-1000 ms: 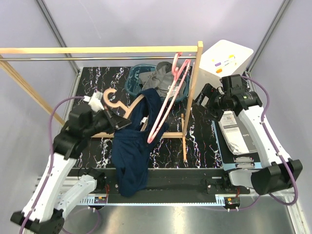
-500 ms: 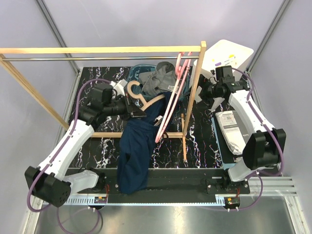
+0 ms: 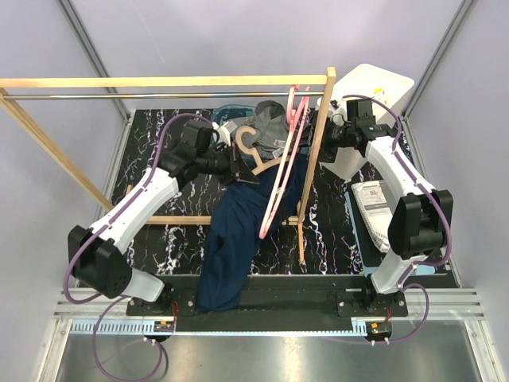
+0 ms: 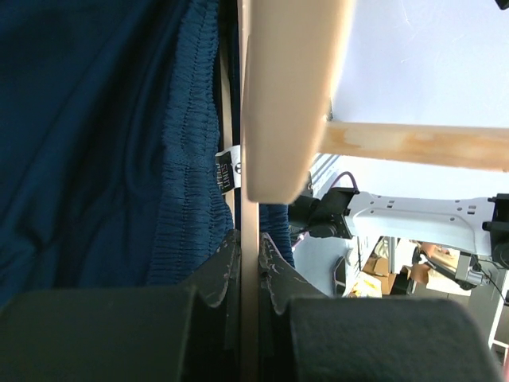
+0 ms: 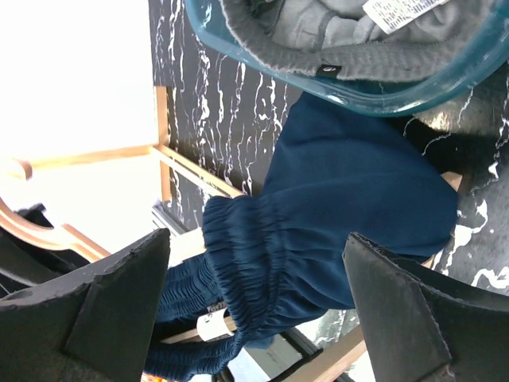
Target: Remove the shorts from the hanger
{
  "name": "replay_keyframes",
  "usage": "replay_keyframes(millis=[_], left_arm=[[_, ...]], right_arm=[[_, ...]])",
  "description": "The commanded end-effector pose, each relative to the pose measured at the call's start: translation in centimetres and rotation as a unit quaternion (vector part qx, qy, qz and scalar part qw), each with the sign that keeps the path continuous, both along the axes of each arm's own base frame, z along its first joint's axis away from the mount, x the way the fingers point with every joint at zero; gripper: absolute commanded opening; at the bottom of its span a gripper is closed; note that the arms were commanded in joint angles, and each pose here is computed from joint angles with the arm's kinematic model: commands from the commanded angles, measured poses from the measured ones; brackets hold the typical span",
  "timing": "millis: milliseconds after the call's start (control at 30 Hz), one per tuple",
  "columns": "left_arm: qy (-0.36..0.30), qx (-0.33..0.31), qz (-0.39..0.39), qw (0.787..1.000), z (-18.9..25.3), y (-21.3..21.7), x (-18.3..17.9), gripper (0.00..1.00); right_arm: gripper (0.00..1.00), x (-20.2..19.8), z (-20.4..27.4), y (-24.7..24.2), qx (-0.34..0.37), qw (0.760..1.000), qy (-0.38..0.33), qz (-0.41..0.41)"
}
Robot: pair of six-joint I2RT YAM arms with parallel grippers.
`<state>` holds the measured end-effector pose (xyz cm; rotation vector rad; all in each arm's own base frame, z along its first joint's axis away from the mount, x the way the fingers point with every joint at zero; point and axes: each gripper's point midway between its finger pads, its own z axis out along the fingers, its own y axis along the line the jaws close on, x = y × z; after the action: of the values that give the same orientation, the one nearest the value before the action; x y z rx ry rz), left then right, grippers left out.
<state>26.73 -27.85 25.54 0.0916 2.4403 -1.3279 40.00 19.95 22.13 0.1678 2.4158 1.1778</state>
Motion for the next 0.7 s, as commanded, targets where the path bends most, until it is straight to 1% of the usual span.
replay_keyframes(millis=[0, 200, 333, 367, 433, 467, 533, 567, 600, 667], left_arm=[[-0.048, -0.043, -0.005, 0.998, 4.2, -1.7, 2.0, 0.0], [-0.061, -0.056, -0.011, 0.996, 6.3, -3.0, 3.4, 0.0], [-0.052, -0.056, -0.025, 0.997, 6.0, -4.1, 3.0, 0.0], [-0.051, -0.056, -0.029, 0.997, 5.9, -4.4, 2.8, 0.0], [-0.05, -0.056, -0.041, 0.996, 5.8, -5.0, 2.1, 0.0], [-0.051, -0.056, -0.045, 0.996, 5.9, -5.1, 1.8, 0.0], [-0.052, -0.051, -0.055, 0.996, 5.5, -5.3, 1.2, 0.0], [-0.056, -0.047, -0.053, 0.996, 5.5, -5.1, 1.1, 0.0], [-0.057, -0.037, -0.058, 0.996, 5.1, -4.8, 0.8, 0.0], [-0.061, -0.02, -0.056, 0.996, 4.4, -4.3, 0.6, 0.0]], right_arm=[[0.95, -0.5, 1.1, 0.2, 0.005, 0.998, -0.055, 0.043], [0.91, -0.5, 0.0, -0.4, -0.028, 0.995, -0.073, 0.064], [0.85, 0.1, -0.1, -1.1, -0.052, 0.995, -0.07, 0.038], [0.78, 0.2, -0.2, -1.1, -0.053, 0.996, -0.065, 0.032], [0.68, 0.7, -0.3, -1.4, -0.059, 0.997, -0.056, 0.009], [0.58, 0.9, -0.3, -1.5, -0.062, 0.997, -0.053, -0.001], [0.47, 1.4, -0.1, -2.0, -0.073, 0.996, -0.05, -0.027], [0.36, 1.6, 0.0, -2.3, -0.078, 0.995, -0.05, -0.037], [0.3, 2.0, -0.2, -2.9, -0.093, 0.993, -0.048, -0.057], [0.23, 1.9, -0.7, -3.9, -0.119, 0.989, -0.03, -0.078]])
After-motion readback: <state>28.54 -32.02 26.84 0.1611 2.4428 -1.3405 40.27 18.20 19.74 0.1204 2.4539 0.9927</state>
